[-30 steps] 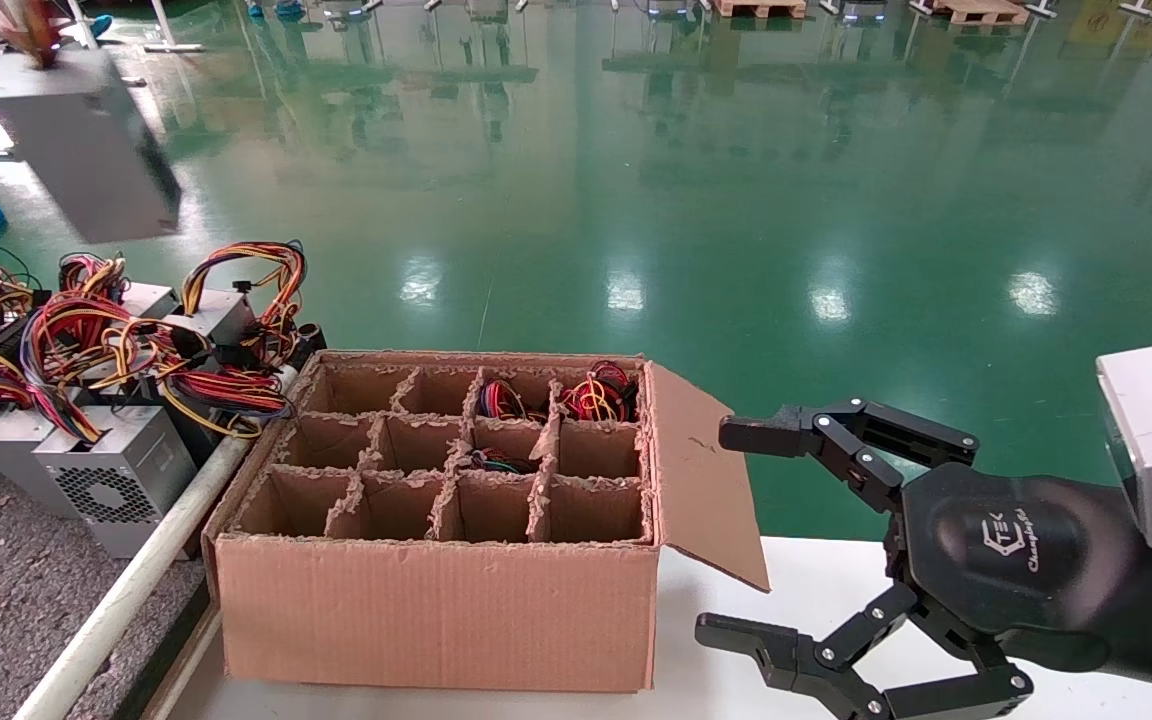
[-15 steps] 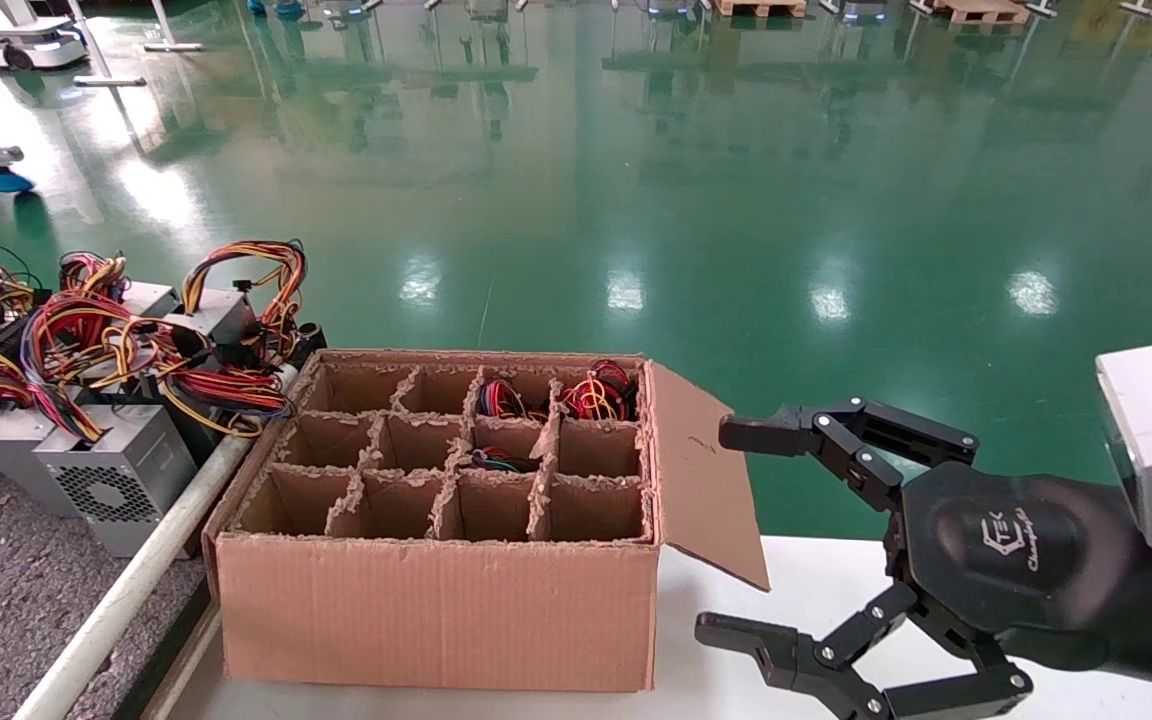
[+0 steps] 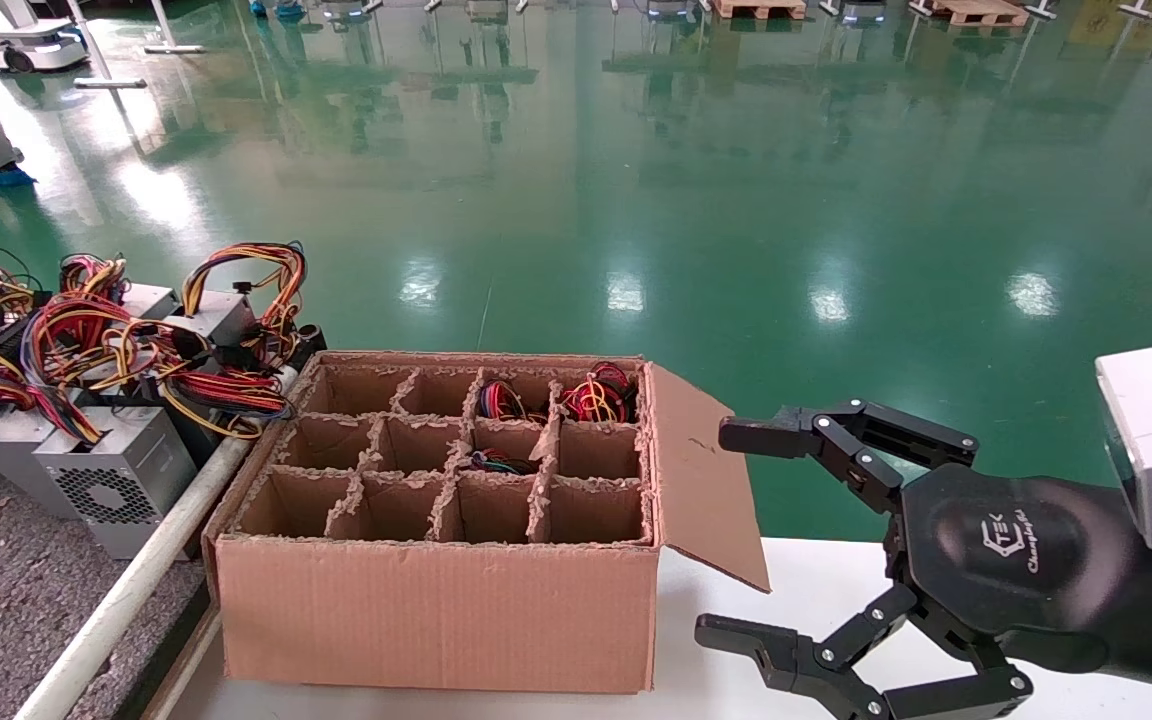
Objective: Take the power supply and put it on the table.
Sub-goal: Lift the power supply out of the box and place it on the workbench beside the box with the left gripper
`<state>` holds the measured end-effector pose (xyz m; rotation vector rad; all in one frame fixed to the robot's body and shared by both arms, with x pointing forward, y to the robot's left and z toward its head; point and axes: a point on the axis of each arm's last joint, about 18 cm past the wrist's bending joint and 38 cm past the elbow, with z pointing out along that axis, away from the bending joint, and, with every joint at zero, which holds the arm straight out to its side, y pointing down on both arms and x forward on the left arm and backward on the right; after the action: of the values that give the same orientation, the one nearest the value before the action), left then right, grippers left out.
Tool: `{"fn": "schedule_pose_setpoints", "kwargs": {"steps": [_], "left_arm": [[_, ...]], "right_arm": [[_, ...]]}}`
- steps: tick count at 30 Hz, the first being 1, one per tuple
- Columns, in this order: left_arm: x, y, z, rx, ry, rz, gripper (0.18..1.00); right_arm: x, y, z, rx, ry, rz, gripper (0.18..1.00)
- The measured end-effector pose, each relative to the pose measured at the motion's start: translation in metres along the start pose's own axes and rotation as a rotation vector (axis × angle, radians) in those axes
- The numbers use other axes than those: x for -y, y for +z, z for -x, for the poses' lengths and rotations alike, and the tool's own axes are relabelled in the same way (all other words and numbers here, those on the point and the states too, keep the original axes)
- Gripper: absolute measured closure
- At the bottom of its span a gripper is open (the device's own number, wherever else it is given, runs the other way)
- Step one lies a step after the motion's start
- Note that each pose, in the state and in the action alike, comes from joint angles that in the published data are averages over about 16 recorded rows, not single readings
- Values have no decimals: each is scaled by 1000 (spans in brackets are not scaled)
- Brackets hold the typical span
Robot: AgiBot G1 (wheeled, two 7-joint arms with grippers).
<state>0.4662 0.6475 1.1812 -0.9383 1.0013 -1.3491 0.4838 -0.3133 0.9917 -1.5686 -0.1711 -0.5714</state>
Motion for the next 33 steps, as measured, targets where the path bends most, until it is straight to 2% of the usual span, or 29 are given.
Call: {"fn": "schedule_pose_setpoints", "kwargs": {"steps": [10, 25, 33], "left_arm": [[-33, -22, 8, -20, -52, 90, 981], [-83, -36, -15, -178, -149, 215, 981], [-105, -40, -17, -198, -171, 254, 981]], "right_arm": [[0, 0, 0, 0, 0, 0, 178], [0, 0, 0, 0, 0, 0, 178], [0, 0, 0, 0, 0, 0, 178]]}}
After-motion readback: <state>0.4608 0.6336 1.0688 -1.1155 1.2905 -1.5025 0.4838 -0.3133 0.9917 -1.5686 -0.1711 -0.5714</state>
